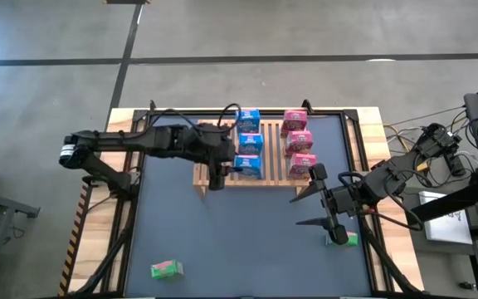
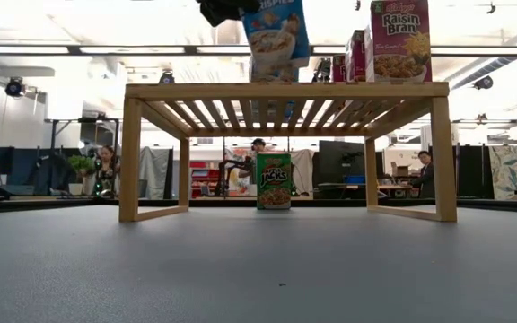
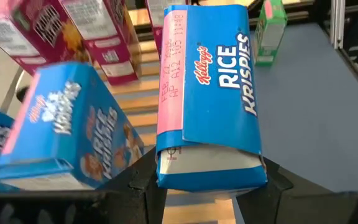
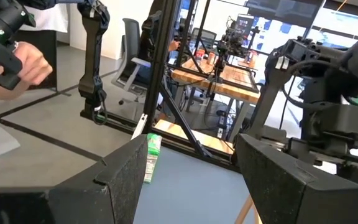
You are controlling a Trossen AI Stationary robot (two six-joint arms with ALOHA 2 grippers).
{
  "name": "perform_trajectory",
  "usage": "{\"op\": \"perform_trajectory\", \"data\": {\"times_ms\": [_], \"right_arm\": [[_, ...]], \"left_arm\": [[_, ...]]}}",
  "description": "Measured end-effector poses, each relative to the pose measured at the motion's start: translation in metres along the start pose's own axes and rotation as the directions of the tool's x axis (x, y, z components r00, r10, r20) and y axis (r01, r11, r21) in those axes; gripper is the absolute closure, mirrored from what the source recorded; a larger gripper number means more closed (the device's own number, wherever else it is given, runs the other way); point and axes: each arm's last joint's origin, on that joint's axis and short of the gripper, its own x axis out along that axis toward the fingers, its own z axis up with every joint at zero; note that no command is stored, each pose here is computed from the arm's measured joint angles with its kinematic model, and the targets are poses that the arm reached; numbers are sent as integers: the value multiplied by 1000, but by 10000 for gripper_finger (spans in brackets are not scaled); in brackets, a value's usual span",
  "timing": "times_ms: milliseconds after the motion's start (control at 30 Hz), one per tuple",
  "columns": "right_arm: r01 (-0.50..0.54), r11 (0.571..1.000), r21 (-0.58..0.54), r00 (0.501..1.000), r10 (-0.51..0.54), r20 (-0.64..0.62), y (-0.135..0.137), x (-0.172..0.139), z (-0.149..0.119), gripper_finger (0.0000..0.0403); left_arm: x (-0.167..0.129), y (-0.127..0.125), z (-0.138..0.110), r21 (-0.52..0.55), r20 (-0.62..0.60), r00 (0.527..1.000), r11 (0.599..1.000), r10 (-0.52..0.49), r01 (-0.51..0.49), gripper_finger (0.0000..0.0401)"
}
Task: Stack cereal on shelf
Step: Put the blue cereal box on the shelf
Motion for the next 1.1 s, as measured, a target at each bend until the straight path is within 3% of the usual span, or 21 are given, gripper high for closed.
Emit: {"op": "perform_trajectory", "data": {"times_ms": [767,1100], "right_arm": [[-2,1000,9,1000,2,-5,0,0,-1,167],[-2,1000,8,1000,2,-9,0,0,-1,167]], "left_arm": [[25,12,-11,-40,-77,997,999,23,-26,262],[18,12,-11,-48,-79,997,998,25,-29,191]]}}
